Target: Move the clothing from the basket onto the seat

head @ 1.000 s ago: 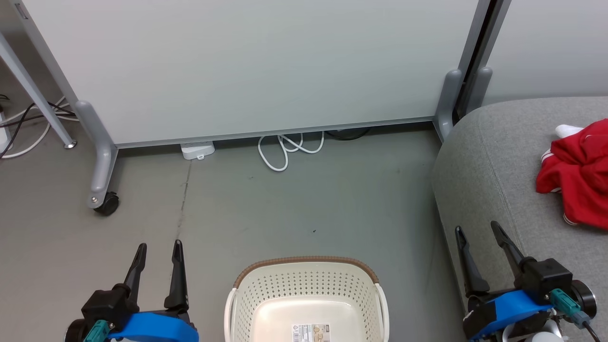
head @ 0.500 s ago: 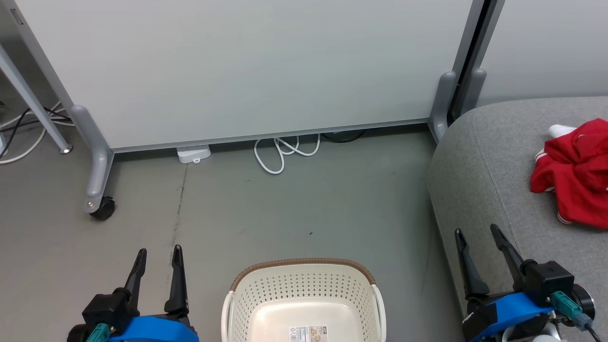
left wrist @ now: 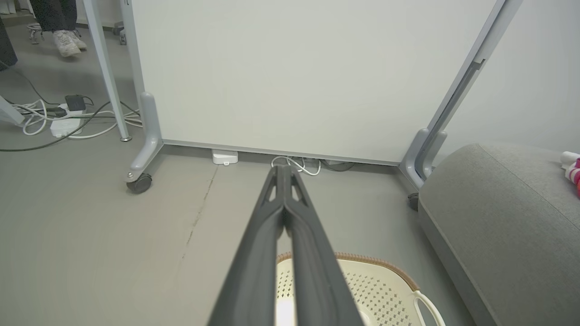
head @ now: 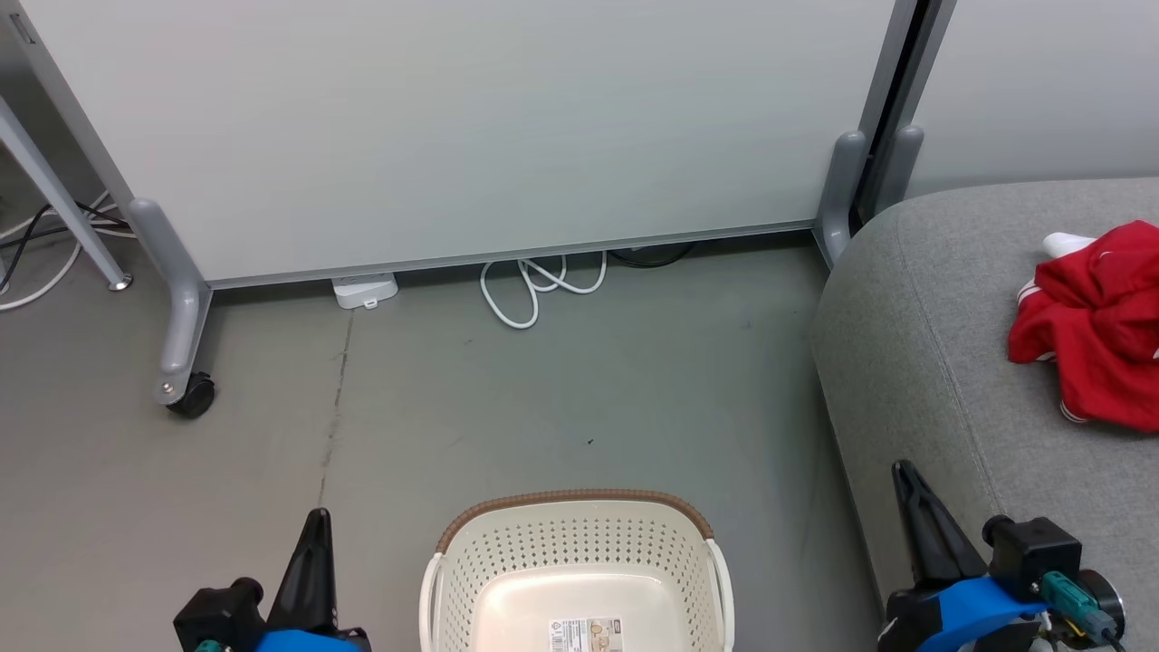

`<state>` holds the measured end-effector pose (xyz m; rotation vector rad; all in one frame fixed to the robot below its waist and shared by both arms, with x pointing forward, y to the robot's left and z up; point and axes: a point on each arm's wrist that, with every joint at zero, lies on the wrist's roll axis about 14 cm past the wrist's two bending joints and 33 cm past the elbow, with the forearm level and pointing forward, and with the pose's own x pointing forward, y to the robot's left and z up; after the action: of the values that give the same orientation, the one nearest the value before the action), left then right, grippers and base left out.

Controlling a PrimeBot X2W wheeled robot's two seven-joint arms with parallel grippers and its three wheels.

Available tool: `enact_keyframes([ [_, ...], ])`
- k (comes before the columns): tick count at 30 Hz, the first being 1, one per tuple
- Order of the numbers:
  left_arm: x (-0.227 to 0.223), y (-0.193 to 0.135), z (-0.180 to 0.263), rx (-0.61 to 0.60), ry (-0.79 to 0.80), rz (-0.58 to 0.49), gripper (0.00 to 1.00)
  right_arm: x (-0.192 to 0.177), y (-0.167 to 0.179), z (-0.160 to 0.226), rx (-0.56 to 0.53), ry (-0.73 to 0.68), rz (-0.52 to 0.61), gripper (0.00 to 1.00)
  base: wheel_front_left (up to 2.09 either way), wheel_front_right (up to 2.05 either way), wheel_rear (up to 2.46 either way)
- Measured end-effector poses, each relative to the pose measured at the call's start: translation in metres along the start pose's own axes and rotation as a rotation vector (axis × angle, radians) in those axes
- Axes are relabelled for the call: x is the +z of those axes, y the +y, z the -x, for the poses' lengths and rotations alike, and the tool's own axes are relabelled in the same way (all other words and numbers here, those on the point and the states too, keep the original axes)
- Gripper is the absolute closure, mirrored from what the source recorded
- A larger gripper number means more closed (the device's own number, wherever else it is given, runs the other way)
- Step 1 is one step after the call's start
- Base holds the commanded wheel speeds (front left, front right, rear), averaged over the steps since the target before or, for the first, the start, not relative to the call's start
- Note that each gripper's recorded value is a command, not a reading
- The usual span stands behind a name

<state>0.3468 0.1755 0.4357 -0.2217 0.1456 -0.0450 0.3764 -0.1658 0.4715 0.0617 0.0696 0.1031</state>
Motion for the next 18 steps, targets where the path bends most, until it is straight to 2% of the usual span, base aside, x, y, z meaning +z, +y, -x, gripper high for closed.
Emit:
enact_keyframes([
  [4,-0.018,0.001,0.008,0.013,0.055,0.017,1.00,-0.016,-0.001,0.006,-0.007,0.052,-0.012,1.00,0.00,0.00,0.00],
  [18,-0.013,0.011,0.006,0.080,0.052,0.253,1.00,-0.017,-0.011,0.007,-0.071,0.057,-0.280,1.00,0.00,0.00,0.00],
])
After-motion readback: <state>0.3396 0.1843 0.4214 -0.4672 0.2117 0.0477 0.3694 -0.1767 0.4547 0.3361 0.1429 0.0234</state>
